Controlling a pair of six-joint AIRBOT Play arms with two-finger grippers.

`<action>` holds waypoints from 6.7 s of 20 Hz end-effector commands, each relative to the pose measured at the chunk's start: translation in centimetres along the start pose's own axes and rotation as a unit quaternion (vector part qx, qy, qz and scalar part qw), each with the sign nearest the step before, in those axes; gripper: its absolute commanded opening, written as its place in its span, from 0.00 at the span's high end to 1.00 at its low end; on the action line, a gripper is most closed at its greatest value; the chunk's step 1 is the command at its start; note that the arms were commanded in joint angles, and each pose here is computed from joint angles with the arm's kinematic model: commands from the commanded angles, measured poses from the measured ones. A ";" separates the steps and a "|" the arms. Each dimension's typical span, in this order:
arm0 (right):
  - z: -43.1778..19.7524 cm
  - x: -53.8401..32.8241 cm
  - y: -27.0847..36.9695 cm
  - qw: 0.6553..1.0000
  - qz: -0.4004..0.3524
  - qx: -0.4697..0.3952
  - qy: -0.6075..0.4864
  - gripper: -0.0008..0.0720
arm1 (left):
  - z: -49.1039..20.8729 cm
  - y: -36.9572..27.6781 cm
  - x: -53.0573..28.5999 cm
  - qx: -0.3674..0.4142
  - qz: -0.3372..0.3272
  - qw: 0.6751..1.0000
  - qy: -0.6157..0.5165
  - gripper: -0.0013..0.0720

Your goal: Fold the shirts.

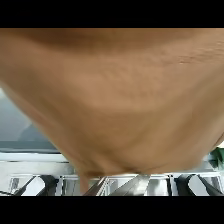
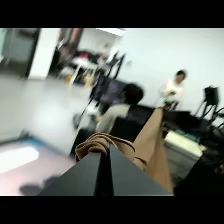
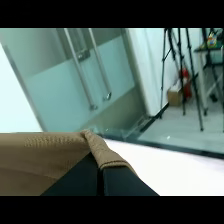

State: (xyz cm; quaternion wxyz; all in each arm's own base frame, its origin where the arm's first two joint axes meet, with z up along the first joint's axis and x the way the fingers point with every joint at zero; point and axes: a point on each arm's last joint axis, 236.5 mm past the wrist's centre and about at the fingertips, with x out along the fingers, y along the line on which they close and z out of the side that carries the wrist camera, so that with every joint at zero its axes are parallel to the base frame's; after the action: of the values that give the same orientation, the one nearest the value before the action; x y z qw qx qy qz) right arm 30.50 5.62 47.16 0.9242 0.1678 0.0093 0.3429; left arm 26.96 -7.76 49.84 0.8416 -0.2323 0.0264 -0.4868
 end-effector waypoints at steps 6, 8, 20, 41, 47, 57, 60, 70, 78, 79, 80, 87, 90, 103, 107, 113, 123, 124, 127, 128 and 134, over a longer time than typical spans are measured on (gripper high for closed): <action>-22.7 14.0 -20.1 0.958 -0.105 0.134 0.231 0.97 | -19.4 31.6 11.2 -0.128 0.248 0.939 0.200 0.94; -27.0 14.9 -24.5 0.944 -0.132 0.177 0.246 0.97 | -24.6 37.2 11.8 -0.176 0.244 0.925 0.234 0.94; -33.5 10.2 -32.3 0.909 -0.176 0.225 0.302 0.40 | -25.3 44.4 5.9 -0.251 0.258 0.907 0.217 0.00; -54.8 -0.9 -26.7 0.715 -0.152 0.402 0.551 0.64 | -45.8 29.2 -6.5 -0.559 0.219 0.727 0.335 0.03; -51.3 3.5 -25.4 0.765 -0.088 0.421 0.479 0.96 | -51.6 29.0 -4.3 -0.544 0.261 0.711 0.362 0.03; -47.2 4.3 -24.0 0.786 -0.060 0.413 0.455 0.96 | -56.9 27.6 2.6 -0.530 0.201 0.688 0.453 0.80; -45.5 4.1 -23.7 0.795 -0.055 0.406 0.447 0.96 | -55.4 27.5 3.5 -0.506 0.187 0.708 0.456 0.95; -15.3 2.9 -16.7 0.967 0.035 0.233 0.101 0.97 | -23.4 15.6 2.4 -0.196 0.165 0.917 0.304 0.95; 6.4 -4.2 1.7 0.982 -0.059 -0.121 -0.130 0.97 | 0.4 -4.1 -0.7 0.188 0.261 0.945 0.058 0.95; 7.0 -4.3 2.9 0.980 -0.061 -0.140 -0.131 0.97 | 0.9 -4.2 -0.8 0.196 0.259 0.944 0.058 0.95; 6.8 -4.1 3.1 0.981 -0.068 -0.136 -0.121 0.97 | 0.7 -3.6 -1.1 0.193 0.259 0.944 0.072 0.95; 1.3 -4.2 -2.7 0.988 -0.136 -0.077 -0.014 0.97 | -3.5 4.7 -0.7 0.113 0.196 0.963 0.148 0.95; -4.6 -3.9 -8.3 0.987 -0.152 0.011 0.042 0.97 | -9.8 12.3 1.0 0.042 0.196 0.943 0.267 0.95; -36.5 10.7 -34.7 0.935 -0.218 0.247 0.134 0.97 | -35.6 45.0 8.8 -0.154 0.225 0.886 0.376 0.95; -36.3 12.3 -37.3 0.937 -0.227 0.232 0.125 0.69 | -34.2 48.1 8.8 -0.162 0.238 0.913 0.288 0.46; -38.1 4.3 -35.8 0.899 -0.228 0.249 0.279 0.57 | -30.2 46.1 2.2 -0.237 0.235 0.895 0.296 0.02; -43.4 -4.4 -29.6 0.809 -0.166 0.305 0.475 0.58 | -46.1 32.6 -11.3 -0.498 0.265 0.718 0.408 0.08; -43.2 -4.0 -29.2 0.812 -0.156 0.309 0.470 0.58 | -47.3 31.8 -11.4 -0.503 0.265 0.708 0.419 0.09; -43.1 -3.8 -28.6 0.811 -0.144 0.314 0.471 0.58 | -50.1 30.4 -10.7 -0.495 0.264 0.690 0.457 0.22; -43.1 -3.9 -28.3 0.810 -0.140 0.316 0.474 0.58 | -50.9 30.1 -10.5 -0.483 0.267 0.683 0.478 0.22; -42.7 -4.0 -27.6 0.810 -0.128 0.313 0.479 0.58 | -55.1 28.2 -8.4 -0.467 0.261 0.620 0.574 0.22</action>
State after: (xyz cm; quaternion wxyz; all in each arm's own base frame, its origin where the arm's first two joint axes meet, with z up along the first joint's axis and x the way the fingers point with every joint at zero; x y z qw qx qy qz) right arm 39.53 -3.72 -2.63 0.7376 0.2633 0.5784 0.2282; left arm 31.36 -8.05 -10.54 0.5439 -0.2902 0.7572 -0.2160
